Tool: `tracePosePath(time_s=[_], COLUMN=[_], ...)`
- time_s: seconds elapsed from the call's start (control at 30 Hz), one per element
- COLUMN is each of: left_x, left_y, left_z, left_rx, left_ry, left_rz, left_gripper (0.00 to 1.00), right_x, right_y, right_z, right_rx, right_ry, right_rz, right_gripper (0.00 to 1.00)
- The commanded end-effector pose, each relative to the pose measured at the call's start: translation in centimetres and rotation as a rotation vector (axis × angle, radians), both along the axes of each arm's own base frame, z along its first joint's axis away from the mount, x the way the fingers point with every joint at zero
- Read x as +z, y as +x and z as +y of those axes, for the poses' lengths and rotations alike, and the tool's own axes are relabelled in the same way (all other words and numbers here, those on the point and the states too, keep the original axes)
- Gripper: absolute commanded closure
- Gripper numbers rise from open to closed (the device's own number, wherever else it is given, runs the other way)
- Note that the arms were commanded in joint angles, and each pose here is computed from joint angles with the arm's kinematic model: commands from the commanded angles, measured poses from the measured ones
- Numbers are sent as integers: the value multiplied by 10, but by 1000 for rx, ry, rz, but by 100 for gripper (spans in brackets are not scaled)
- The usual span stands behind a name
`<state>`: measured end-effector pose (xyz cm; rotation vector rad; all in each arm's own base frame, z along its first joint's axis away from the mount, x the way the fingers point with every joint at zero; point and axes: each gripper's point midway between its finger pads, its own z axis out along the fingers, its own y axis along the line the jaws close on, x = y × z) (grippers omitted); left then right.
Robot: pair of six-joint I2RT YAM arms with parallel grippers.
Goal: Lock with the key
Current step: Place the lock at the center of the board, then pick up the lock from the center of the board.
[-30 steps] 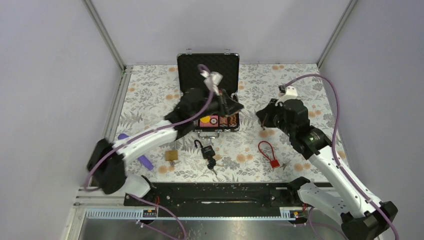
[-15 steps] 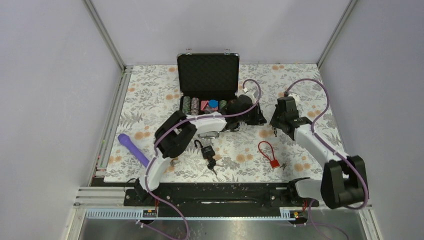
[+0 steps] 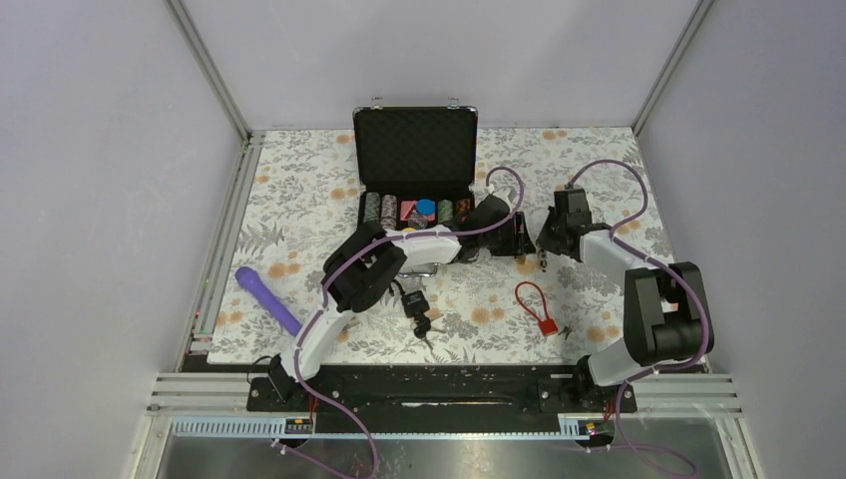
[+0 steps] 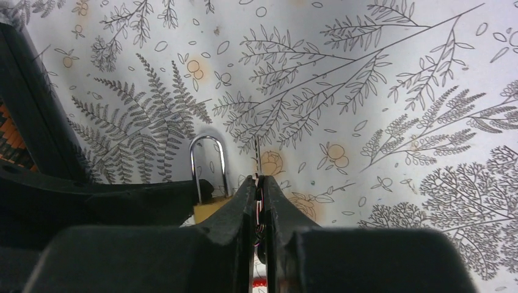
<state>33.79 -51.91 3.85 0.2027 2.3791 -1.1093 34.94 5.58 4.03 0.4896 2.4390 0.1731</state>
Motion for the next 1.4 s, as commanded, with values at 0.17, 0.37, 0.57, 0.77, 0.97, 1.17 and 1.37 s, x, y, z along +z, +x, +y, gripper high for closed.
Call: tracePosePath(time_s=[0.17,0.37,0.57,0.77,0.97,1.17,1.37], left_x=[41,56,90,112,118,142,171], left_y=[20,23,14,-18,-46,-71,-92], left_z=[15,60,99,166,249,314,361], left_rx=[101,216,266,303,446,580,658], left_ry=[43,140,187,266,385,383,367], left_rz=[-124,-186,-260,-318,-346,-398,-446], left_gripper=[38,41,43,38,10,1,1], right_x=[14,20,37,59,71,71,56], right_y=[17,8,-2,-29,-63,-87,-107], right_z=[11,21,21,43,95,156,223], right_rx=[-14,-40,-48,59,236,363,509], right_ry=[98,189,207,260,218,101,-68], right_rz=[-11,22,-3,-37,-86,-117,-91], right_gripper=[72,47,40,39,26,3,2])
